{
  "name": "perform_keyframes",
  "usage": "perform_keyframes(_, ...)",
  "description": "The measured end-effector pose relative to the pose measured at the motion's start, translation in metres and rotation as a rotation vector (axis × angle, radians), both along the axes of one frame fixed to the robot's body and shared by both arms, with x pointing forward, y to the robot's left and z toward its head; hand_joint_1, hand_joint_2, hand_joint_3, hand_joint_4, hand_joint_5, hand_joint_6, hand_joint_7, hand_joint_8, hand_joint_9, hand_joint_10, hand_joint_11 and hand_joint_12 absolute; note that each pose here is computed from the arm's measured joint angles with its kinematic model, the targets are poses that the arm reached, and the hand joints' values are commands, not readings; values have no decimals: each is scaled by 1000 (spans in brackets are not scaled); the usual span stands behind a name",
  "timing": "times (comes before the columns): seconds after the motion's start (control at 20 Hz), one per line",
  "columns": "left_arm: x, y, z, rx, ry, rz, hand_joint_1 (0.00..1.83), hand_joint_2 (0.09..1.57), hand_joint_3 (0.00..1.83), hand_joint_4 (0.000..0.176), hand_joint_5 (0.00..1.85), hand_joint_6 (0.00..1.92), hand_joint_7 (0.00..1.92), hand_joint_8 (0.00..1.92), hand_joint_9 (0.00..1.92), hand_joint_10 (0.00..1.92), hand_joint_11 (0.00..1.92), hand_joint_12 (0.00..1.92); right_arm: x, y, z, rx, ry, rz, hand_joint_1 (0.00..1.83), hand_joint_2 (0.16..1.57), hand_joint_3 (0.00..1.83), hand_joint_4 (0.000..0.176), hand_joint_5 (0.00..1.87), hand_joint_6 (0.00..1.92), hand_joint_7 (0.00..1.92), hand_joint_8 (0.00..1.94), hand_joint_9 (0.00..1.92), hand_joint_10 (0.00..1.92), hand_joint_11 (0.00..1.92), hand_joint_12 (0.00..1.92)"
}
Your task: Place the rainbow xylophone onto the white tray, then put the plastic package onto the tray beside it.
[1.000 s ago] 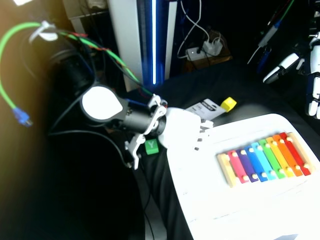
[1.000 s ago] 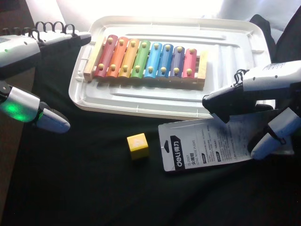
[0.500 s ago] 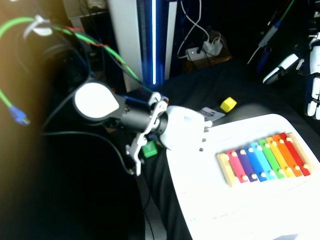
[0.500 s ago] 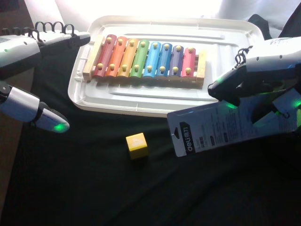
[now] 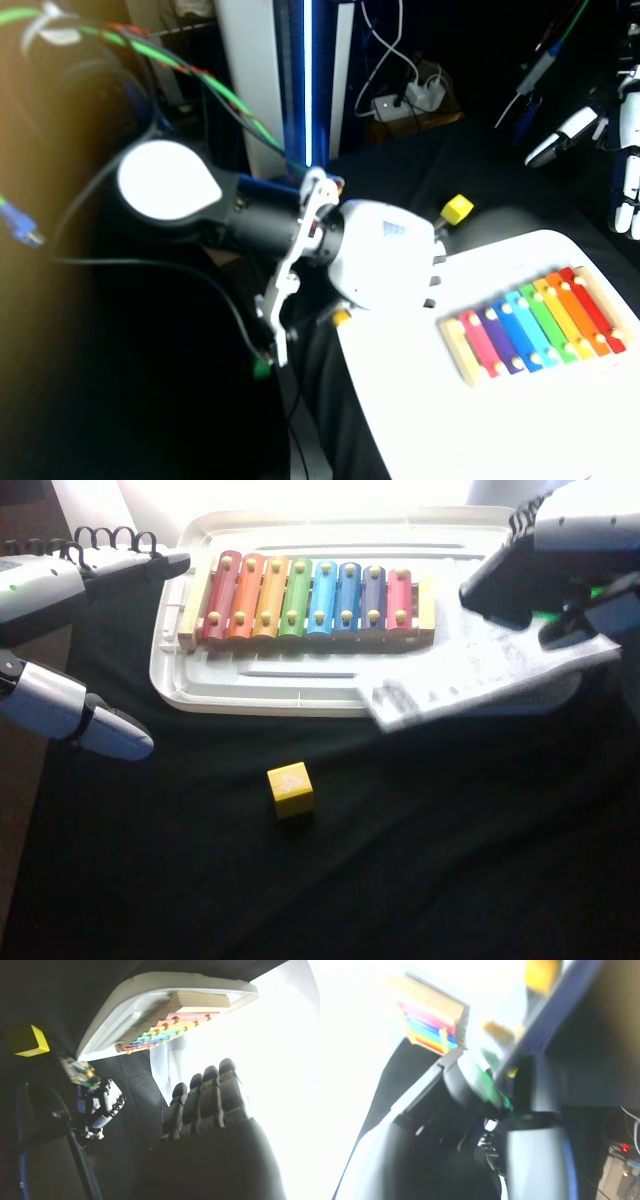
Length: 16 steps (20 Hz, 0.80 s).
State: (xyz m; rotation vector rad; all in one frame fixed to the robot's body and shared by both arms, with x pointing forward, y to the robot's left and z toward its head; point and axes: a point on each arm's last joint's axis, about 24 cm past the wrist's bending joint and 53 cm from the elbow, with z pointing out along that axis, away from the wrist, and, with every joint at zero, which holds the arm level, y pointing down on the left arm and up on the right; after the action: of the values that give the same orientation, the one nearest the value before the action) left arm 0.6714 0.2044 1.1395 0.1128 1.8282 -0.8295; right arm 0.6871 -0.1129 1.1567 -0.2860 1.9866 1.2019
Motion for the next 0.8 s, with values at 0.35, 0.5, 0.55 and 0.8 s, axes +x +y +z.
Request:
perform_keyframes(0.35, 0, 0, 0, 1, 1, 0, 813, 721, 2, 60, 0, 0, 0, 0, 0, 0, 0, 0, 6, 7, 29, 33, -68, 7, 1815, 1000, 0, 18, 609, 1921, 838, 1941, 1057, 1921, 1179, 1921)
perform_keyframes(0.5, 0, 0, 0, 1, 1, 0, 815, 706, 0, 31, 0, 0, 0, 0, 0, 0, 0, 0, 7, 7, 31, 33, -74, 8, 1800, 1013, 0, 61, 620, 1921, 826, 1941, 1055, 1921, 1177, 1921)
perform_keyframes(0.55, 0, 0, 0, 1, 1, 0, 803, 709, 0, 43, 0, 0, 0, 0, 0, 0, 0, 0, 7, 7, 31, 34, -74, 8, 1797, 1013, 0, 70, 622, 1921, 839, 1941, 1101, 1921, 1235, 1921)
perform_keyframes(0.8, -1, 0, -1, 0, 0, -2, 840, 736, 9, 0, 0, 0, 0, 0, 0, 0, 0, 0, 7, 6, 31, 34, -74, 6, 1786, 989, 4, 32, 729, 1921, 948, 1941, 1133, 1921, 1201, 1921)
